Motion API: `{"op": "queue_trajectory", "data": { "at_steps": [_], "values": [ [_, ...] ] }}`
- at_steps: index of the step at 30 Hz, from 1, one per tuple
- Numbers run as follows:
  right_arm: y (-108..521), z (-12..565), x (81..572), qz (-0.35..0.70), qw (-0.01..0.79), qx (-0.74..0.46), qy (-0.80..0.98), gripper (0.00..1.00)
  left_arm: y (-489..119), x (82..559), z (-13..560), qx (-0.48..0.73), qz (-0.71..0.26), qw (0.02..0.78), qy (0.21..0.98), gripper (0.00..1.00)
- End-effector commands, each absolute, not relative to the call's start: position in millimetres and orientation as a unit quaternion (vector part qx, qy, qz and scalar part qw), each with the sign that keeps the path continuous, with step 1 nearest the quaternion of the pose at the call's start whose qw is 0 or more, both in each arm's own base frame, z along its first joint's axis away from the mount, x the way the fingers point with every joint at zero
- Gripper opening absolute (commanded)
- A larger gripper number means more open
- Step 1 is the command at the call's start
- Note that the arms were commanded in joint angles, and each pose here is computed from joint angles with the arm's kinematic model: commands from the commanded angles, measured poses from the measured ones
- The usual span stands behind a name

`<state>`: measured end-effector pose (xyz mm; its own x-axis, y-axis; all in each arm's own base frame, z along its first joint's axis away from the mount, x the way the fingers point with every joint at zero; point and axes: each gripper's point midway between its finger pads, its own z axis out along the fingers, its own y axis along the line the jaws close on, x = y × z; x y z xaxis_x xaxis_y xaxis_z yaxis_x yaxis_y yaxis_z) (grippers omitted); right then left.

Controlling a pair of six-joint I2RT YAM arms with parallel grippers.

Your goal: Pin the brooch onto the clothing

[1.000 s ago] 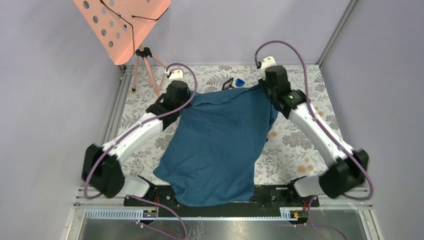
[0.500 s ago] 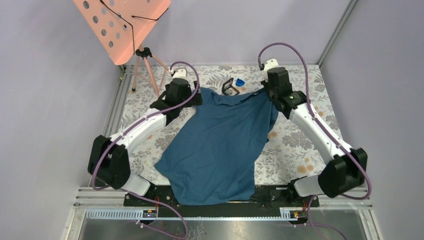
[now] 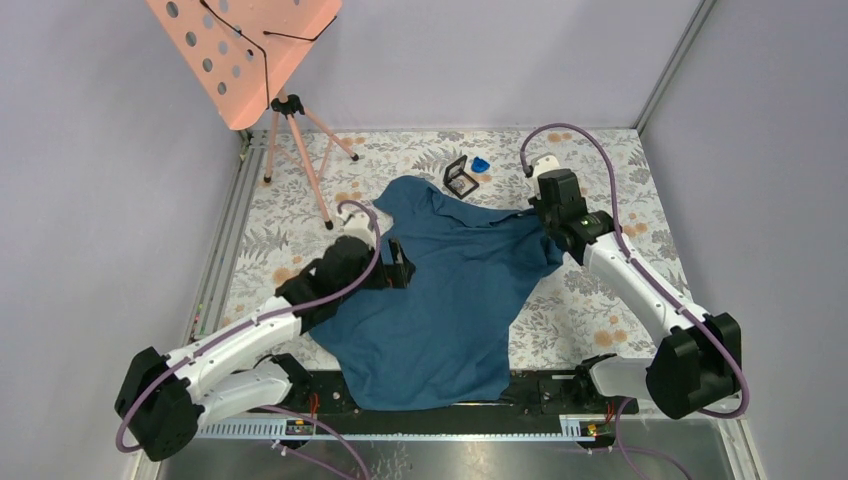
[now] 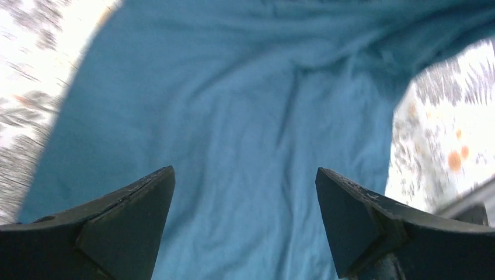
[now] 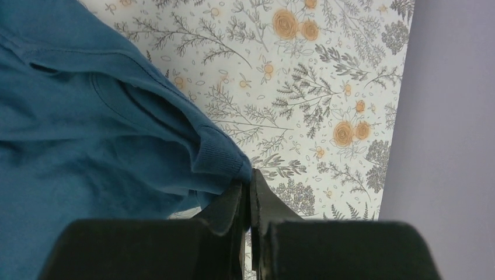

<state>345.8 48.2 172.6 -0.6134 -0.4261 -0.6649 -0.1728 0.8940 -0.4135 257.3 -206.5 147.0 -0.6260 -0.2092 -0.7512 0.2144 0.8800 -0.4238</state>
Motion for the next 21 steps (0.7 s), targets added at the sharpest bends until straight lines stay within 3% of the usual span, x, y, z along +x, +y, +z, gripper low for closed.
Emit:
{"op": "queue_trajectory", "data": {
  "at_steps": [1,7,8,9,10,11,12,21],
  "values": [
    [45.4,173.5,345.5,-0.155,0.417,-0.157,0.882,0.0,-239.2,227.7,158.3,0.03,-0.322,0.441,0.837,0.99],
    [41.8,176.7,335.8,-0.154,0.425,-0.154,0.879,0.0,-268.0,222.7,161.5,0.069,-0.361,0.455,0.811,0.99],
    [52.7,175.3,333.3,-0.089,0.447,-0.023,0.89,0.0,-273.2,225.8,163.4,0.072,-0.362,0.455,0.81,0.99],
    [141.0,171.2,309.3,0.162,0.398,-0.057,0.901,0.0,-278.8,229.0,162.9,0.075,-0.362,0.451,0.812,0.99],
    [167.0,161.3,262.4,0.251,0.303,-0.088,0.915,0.0,-286.2,231.8,157.6,0.081,-0.36,0.442,0.818,0.99],
    [146.6,134.9,206.6,0.219,0.184,-0.067,0.956,0.88,-293.5,232.7,157.4,0.086,-0.364,0.436,0.818,0.99],
    [139.9,133.3,200.4,0.204,0.175,-0.062,0.961,1.0,-300.5,232.7,156.4,0.091,-0.37,0.43,0.818,0.99],
    [121.3,154.8,208.2,0.171,0.264,-0.052,0.948,0.99,-303.2,233.3,151.9,0.091,-0.361,0.439,0.818,0.99]
  ]
}}
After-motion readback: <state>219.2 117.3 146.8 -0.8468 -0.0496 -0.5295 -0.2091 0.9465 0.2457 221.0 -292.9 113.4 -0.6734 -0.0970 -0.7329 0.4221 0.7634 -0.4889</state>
